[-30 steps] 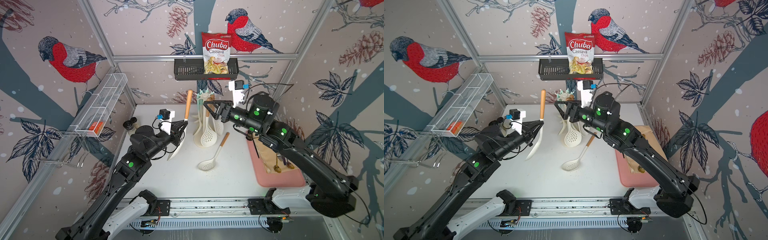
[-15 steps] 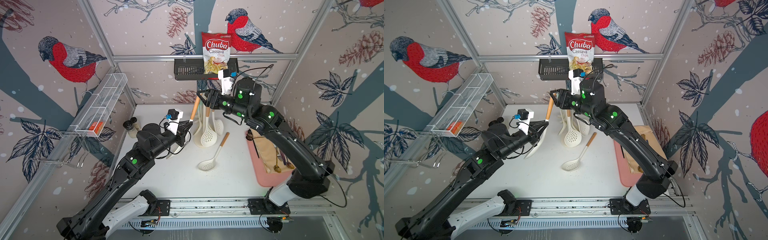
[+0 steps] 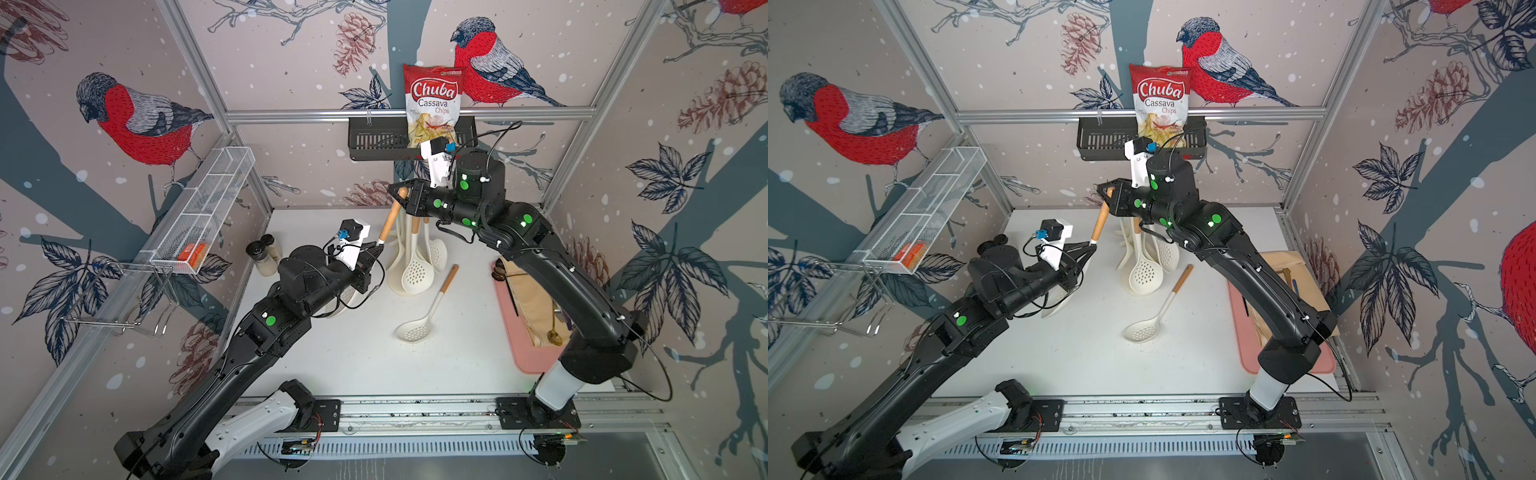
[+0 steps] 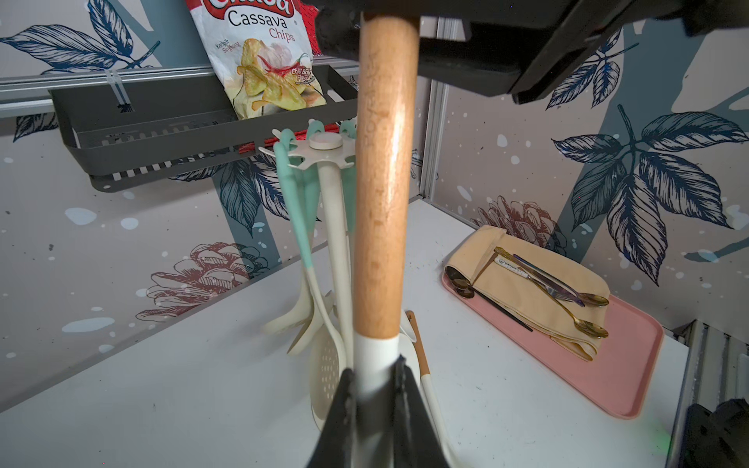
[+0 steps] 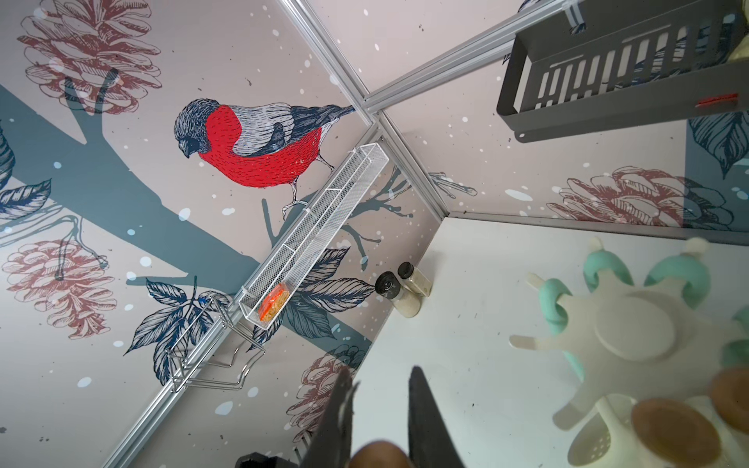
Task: Hang the skimmer on the kitchen utensil rack
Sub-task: Pick up the skimmer from the center of the board.
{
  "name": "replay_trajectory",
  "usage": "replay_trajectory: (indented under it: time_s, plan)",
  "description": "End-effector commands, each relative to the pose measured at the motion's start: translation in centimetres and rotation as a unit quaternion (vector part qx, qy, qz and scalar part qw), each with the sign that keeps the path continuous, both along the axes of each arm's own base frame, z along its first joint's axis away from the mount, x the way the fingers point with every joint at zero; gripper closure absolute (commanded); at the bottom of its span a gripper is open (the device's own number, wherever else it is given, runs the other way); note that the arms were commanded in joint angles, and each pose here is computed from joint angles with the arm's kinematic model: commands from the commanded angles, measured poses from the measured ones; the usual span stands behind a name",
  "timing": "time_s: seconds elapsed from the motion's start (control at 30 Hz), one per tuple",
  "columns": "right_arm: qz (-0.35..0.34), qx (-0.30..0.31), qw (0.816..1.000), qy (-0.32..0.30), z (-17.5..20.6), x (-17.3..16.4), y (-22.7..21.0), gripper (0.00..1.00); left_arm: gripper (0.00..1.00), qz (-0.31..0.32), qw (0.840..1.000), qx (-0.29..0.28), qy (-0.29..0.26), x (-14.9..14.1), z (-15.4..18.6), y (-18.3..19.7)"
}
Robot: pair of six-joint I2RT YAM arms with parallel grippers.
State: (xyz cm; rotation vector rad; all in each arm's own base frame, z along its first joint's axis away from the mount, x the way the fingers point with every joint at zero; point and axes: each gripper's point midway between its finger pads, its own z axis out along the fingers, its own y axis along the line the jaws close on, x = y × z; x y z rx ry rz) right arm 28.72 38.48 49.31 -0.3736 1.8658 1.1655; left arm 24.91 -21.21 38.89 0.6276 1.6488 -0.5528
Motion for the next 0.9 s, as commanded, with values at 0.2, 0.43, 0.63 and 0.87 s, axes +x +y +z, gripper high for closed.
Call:
replay_trajectory:
  time_s: [0.2, 0.43, 0.63, 0.87]
  plan:
    - [0.133, 0.087, 0.974, -0.162, 5.2, -5.1, -4.2, 1.0, 0.0, -0.121, 0.988, -0.089, -0.026, -3.4, 5.6, -2.7]
    - [0.116, 0.037, 0.973, -0.194, 3.7, -4.6, -5.9, 1.0, 0.08, -0.163, 0.981, -0.098, -0.035, -3.2, 8.0, -4.6]
    - [0.08, 0.015, 0.979, -0.188, 2.8, -3.6, -6.0, 1.0, 0.2, -0.193, 0.973, -0.125, -0.017, -2.5, 7.7, -6.6]
    - [0.085, 0.02, 0.978, -0.189, 3.1, -4.1, -5.7, 1.0, 0.34, -0.193, 0.969, -0.152, -0.013, -1.4, 7.7, -7.9]
